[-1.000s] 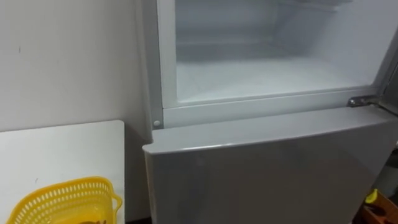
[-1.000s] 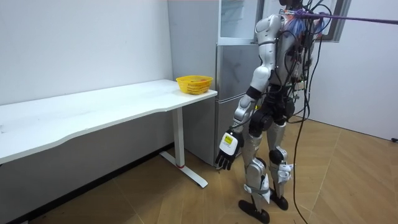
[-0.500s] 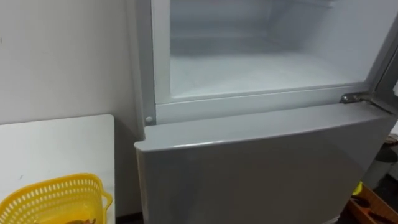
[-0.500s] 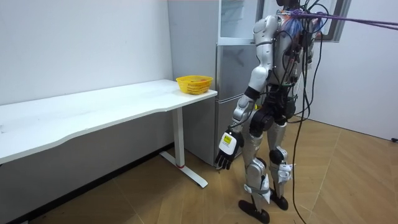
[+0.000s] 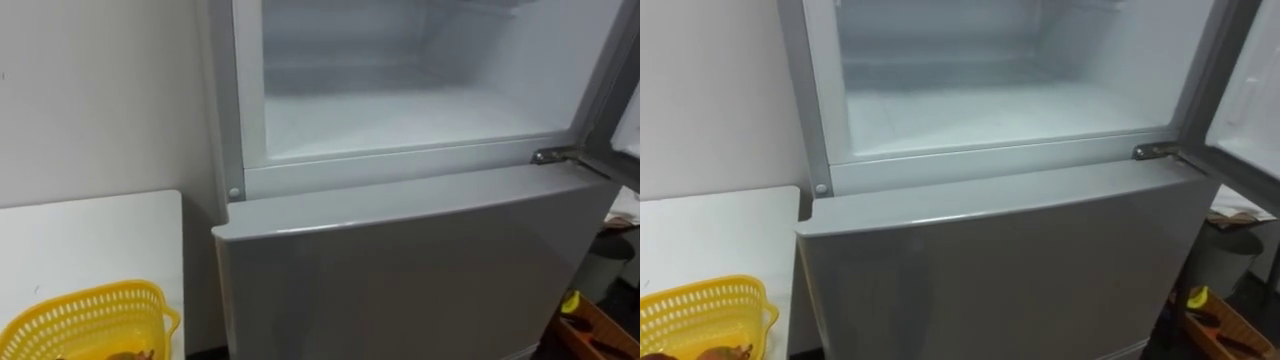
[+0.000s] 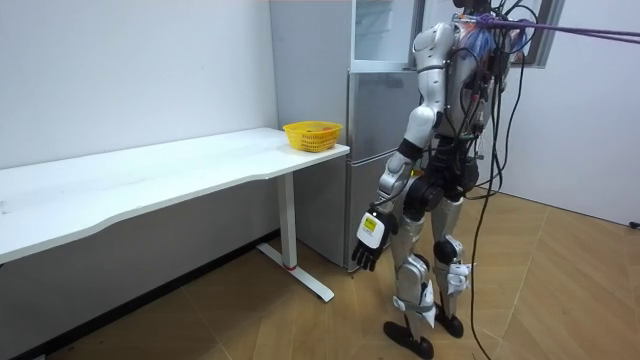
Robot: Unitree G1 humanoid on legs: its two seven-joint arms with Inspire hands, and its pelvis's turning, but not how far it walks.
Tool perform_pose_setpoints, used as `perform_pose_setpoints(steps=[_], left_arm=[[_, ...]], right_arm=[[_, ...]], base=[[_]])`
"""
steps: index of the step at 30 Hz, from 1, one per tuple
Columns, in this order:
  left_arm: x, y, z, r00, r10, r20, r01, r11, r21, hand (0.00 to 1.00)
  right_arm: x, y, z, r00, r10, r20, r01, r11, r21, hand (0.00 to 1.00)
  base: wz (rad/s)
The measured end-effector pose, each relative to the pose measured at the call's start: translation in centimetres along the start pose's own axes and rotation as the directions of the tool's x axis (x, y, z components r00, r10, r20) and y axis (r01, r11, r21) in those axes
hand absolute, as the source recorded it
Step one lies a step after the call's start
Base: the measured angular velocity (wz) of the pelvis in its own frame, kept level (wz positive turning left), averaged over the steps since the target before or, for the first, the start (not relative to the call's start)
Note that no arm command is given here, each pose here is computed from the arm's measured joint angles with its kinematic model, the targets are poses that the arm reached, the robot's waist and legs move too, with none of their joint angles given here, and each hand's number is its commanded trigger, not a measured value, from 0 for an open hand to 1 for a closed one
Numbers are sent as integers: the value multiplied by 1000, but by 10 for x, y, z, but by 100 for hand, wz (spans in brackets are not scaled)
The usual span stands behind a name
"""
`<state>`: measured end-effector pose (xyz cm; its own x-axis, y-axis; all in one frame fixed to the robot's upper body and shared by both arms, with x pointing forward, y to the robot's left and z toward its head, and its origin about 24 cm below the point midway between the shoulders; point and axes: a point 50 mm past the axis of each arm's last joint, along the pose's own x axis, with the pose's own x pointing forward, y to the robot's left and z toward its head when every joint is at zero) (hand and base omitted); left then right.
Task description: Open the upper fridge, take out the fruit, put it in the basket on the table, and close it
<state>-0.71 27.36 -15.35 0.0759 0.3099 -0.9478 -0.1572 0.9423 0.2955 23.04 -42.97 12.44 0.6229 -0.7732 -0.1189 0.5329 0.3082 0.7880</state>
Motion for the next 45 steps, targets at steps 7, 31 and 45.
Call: perform_pose_setpoints(steps=[7,31,45], left_arm=[[-1,1,-9,1000,1,-23,-1,1000,10,0],[-1,-1,-16,999,-15,-31,16,1000,27,0],[-1,-1,-39,991,-30,-134,42,995,88,0]], right_arm=[[-2,5,-7,987,157,-37,-159,985,-67,0],[-10,21,-29,889,433,-151,-449,888,-98,0],[-25,36,-52,795,566,-219,-597,793,-118,0]], base=[[-4],[0],[-5]])
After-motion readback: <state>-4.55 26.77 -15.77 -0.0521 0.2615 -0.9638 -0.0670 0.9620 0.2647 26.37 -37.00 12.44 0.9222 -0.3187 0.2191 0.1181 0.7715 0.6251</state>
